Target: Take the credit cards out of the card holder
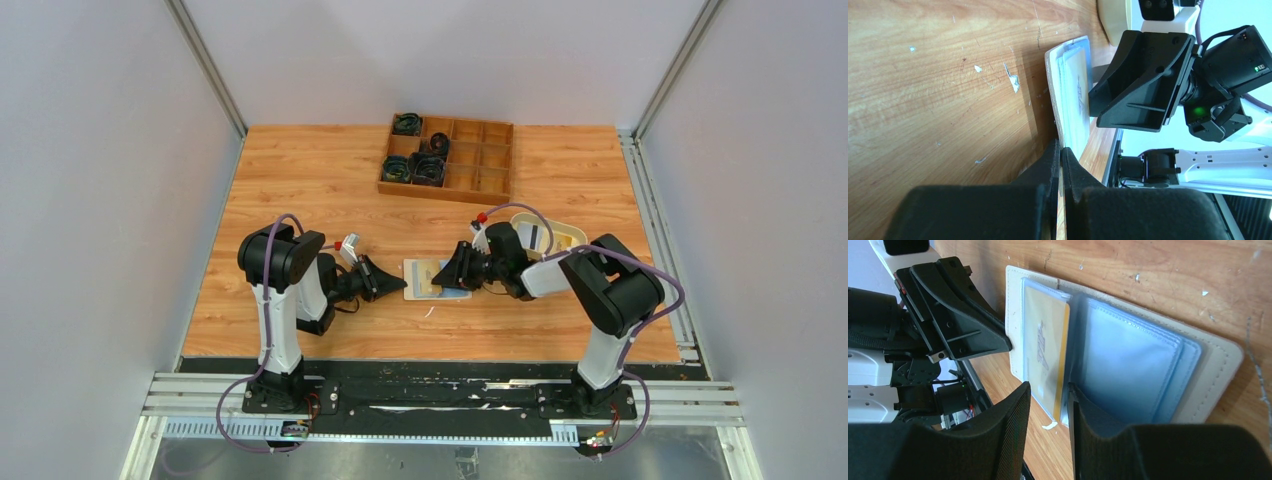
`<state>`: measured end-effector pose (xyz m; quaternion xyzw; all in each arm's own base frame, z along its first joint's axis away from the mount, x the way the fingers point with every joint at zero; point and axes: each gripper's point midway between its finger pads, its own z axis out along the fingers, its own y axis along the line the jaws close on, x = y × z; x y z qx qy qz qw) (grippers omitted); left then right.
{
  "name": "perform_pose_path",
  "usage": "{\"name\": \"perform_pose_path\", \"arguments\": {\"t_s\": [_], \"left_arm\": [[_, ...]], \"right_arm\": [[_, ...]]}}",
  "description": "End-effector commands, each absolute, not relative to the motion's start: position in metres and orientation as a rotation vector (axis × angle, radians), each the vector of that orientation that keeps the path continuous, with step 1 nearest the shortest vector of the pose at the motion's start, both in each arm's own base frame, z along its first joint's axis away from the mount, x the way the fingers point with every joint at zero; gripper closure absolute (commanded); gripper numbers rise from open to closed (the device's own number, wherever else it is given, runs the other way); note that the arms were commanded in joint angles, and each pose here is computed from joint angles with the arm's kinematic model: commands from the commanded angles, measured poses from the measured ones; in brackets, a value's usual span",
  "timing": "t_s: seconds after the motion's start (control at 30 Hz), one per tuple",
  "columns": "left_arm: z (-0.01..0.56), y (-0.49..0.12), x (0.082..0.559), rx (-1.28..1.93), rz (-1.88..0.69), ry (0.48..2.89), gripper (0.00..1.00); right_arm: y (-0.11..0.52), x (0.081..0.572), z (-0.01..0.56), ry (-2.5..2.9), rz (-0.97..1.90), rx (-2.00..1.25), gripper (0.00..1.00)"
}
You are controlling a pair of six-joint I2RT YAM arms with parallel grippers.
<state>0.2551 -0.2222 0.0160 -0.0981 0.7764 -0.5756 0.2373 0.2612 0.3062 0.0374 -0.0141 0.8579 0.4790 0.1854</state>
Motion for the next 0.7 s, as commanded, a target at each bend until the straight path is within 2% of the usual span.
{"name": "perform_pose_path", "arguments": {"t_s": [0.0,0.3,0.67], "left_arm": [[-0.021,-0.210,0.233,-0.262,-1.472,2.223,1.00],[-0.021,-0.210,0.232,-0.259,-1.471,2.225,1.00],[-0.022,-0.210,0.232,-0.259,-1.471,2.226,1.00]], "right_arm": [[0.310,0.262,0.037,2.420,1.393,-0.025,0.63],[0.316,0.258,0.057,2.319,1.498,-0.047,0.74],[0.327,0.261,0.063,2.254,1.610,-0.050,0.75]]}}
